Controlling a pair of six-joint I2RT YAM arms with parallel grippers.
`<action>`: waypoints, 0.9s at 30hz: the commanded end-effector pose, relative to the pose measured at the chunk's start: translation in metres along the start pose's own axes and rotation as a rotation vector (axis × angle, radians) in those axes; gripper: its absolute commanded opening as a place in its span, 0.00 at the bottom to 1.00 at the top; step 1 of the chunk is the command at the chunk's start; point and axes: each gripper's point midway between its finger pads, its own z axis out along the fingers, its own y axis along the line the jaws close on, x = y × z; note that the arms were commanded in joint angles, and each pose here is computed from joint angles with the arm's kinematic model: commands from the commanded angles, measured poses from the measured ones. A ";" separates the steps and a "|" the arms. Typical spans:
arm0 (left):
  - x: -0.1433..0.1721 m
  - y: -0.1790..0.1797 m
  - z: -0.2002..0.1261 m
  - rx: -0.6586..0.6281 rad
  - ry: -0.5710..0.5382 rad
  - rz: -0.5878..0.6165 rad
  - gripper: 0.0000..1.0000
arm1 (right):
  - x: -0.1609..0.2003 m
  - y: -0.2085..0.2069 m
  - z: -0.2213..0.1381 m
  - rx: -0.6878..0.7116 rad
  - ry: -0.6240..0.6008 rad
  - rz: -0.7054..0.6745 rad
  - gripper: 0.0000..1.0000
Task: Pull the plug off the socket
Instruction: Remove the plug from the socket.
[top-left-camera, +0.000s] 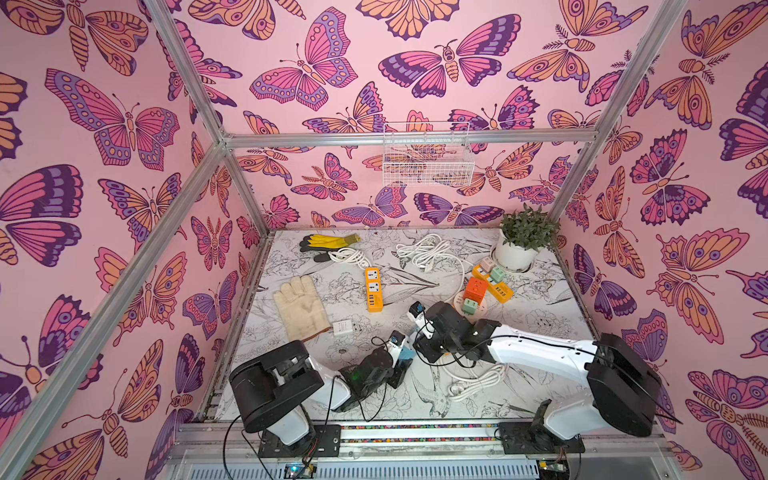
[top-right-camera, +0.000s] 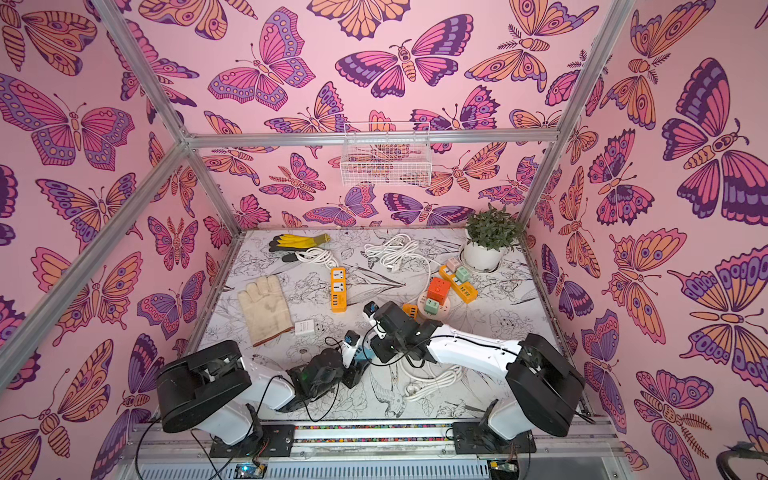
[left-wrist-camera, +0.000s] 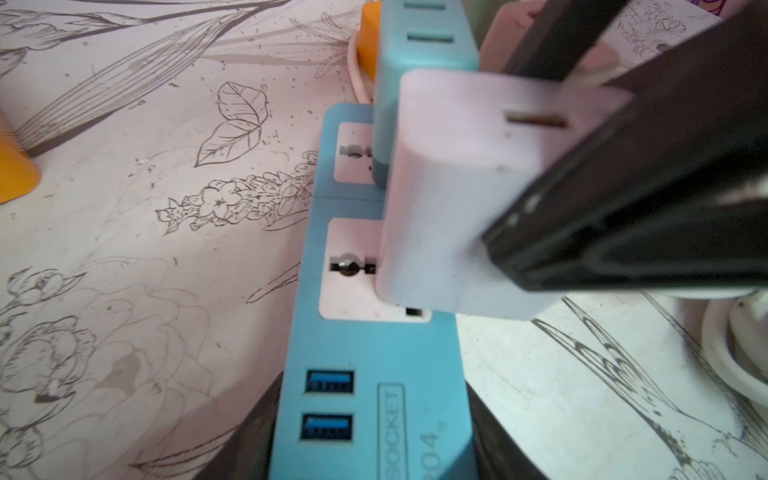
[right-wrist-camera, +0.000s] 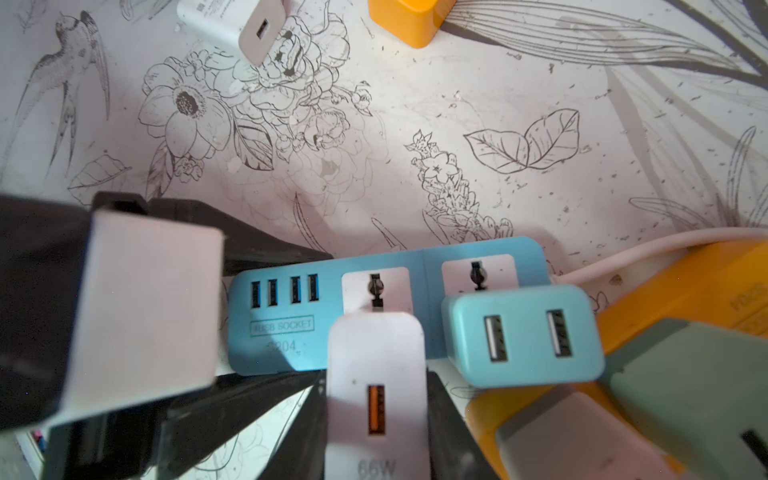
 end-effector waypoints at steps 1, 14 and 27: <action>0.047 0.029 -0.005 -0.115 0.170 -0.052 0.47 | 0.016 0.029 -0.007 -0.069 0.001 -0.003 0.11; 0.047 0.031 -0.006 -0.130 0.188 -0.047 0.47 | -0.021 0.008 -0.013 0.034 0.010 0.068 0.10; 0.036 0.033 -0.006 -0.153 0.210 -0.070 0.47 | 0.007 0.047 -0.015 0.022 -0.082 -0.137 0.10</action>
